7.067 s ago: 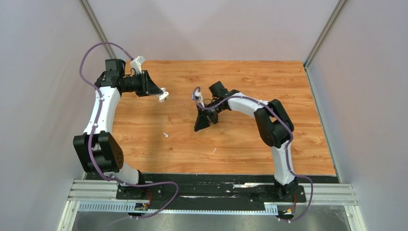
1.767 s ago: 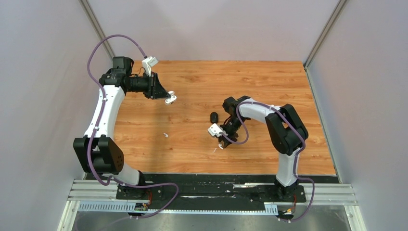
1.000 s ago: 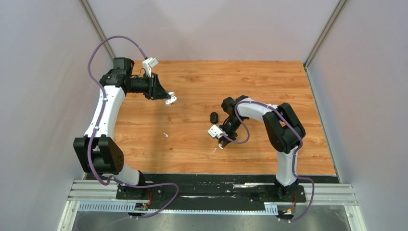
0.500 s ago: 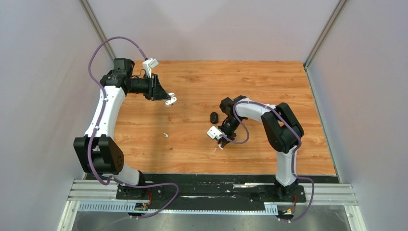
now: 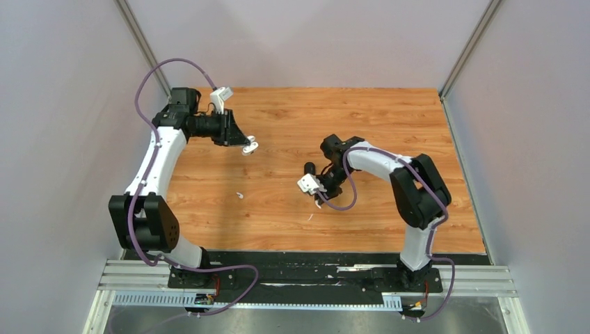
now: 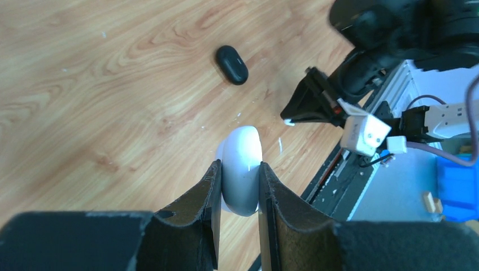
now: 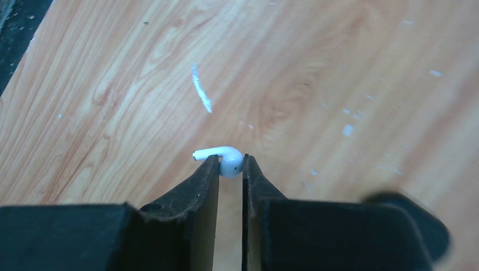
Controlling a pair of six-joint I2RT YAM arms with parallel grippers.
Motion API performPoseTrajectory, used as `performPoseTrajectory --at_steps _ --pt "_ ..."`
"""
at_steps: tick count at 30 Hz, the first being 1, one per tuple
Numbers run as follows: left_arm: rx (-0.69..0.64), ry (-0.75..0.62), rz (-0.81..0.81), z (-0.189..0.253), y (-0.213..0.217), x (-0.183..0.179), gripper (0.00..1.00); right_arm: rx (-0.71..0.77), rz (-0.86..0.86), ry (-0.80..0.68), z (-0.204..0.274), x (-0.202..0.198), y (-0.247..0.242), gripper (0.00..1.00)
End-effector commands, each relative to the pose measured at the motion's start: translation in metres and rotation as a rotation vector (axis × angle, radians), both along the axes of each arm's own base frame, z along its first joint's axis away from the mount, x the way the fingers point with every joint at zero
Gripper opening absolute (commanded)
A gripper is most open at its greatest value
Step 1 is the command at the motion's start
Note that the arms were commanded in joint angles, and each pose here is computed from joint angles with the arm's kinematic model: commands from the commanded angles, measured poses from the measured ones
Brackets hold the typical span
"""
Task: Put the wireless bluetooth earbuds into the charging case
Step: Pick up the earbud from the center of the board.
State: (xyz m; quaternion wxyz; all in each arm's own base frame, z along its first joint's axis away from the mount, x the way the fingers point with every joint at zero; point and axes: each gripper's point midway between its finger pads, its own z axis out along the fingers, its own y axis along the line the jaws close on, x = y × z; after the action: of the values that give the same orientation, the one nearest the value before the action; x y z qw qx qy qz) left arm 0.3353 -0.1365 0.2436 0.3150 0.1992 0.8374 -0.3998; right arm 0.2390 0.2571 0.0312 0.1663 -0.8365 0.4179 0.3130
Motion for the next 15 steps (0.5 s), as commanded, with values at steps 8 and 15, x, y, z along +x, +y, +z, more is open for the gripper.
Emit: performPoseTrajectory --at_steps 8,15 --pt "-0.131 0.116 0.081 -0.011 -0.085 0.039 0.00 0.538 -0.514 -0.612 0.204 0.095 0.028 0.00" --pt "-0.186 0.078 0.099 -0.003 -0.112 0.074 0.00 0.651 -0.625 -0.892 0.249 0.123 0.041 0.00"
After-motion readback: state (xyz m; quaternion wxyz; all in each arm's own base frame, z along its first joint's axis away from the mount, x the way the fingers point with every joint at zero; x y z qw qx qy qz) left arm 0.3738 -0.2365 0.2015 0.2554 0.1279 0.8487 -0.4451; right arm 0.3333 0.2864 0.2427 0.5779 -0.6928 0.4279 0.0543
